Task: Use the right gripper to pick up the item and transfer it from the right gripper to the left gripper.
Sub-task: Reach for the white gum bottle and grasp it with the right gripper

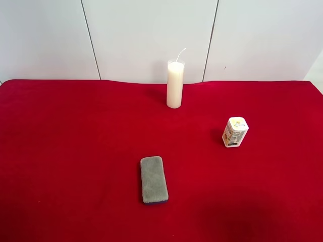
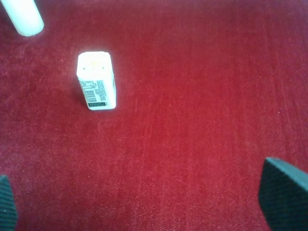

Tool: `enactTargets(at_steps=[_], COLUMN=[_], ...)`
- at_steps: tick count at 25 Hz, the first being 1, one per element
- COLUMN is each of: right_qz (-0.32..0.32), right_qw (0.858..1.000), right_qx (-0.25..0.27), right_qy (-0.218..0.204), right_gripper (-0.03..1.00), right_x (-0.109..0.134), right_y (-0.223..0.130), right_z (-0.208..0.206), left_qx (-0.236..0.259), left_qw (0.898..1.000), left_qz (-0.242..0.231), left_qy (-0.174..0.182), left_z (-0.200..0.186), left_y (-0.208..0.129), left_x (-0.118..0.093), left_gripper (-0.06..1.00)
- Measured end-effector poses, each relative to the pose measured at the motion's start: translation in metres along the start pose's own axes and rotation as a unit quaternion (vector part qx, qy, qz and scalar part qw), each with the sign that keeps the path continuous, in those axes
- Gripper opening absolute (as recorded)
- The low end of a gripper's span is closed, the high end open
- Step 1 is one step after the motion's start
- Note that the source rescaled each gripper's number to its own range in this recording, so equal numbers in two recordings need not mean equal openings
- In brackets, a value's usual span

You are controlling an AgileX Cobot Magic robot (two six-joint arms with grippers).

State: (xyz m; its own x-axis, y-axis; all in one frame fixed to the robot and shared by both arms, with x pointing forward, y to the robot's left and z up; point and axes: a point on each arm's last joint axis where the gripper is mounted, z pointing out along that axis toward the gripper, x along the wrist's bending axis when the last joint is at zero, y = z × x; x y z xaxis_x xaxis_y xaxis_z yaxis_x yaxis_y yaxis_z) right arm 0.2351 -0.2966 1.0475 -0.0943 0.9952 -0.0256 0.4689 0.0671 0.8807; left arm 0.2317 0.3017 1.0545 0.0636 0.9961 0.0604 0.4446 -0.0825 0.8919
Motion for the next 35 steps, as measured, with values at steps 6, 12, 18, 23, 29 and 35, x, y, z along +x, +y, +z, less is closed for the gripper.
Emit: enactTargets(at_steps=[6,12,18,23,29,35], right_qz=[0.0,0.0,0.0,0.0,0.0,0.003], right_qw=[1.0,1.0,1.0,1.0,1.0,1.0], right_qx=[0.0,0.0,0.0,0.0,0.0,0.0], right_qy=[0.0,0.0,0.0,0.0,0.0,0.001], right_gripper=[1.0,1.0,1.0,1.0,1.0,1.0], right_x=[0.0,0.0,0.0,0.0,0.0,0.0002], right_y=[0.0,0.0,0.0,0.0,0.0,0.0], right_z=[0.0,0.0,0.0,0.0,0.0,0.0], left_qx=[0.0,0.0,0.0,0.0,0.0,0.0], left_qw=[1.0,1.0,1.0,1.0,1.0,1.0], left_qz=[0.0,0.0,0.0,0.0,0.0,0.0], left_qy=[0.0,0.0,0.0,0.0,0.0,0.0], left_z=[0.0,0.0,0.0,0.0,0.0,0.0], left_y=[0.0,0.0,0.0,0.0,0.0,0.0], left_x=[0.0,0.0,0.0,0.0,0.0,0.0], left_gripper=[1.0,1.0,1.0,1.0,1.0,1.0])
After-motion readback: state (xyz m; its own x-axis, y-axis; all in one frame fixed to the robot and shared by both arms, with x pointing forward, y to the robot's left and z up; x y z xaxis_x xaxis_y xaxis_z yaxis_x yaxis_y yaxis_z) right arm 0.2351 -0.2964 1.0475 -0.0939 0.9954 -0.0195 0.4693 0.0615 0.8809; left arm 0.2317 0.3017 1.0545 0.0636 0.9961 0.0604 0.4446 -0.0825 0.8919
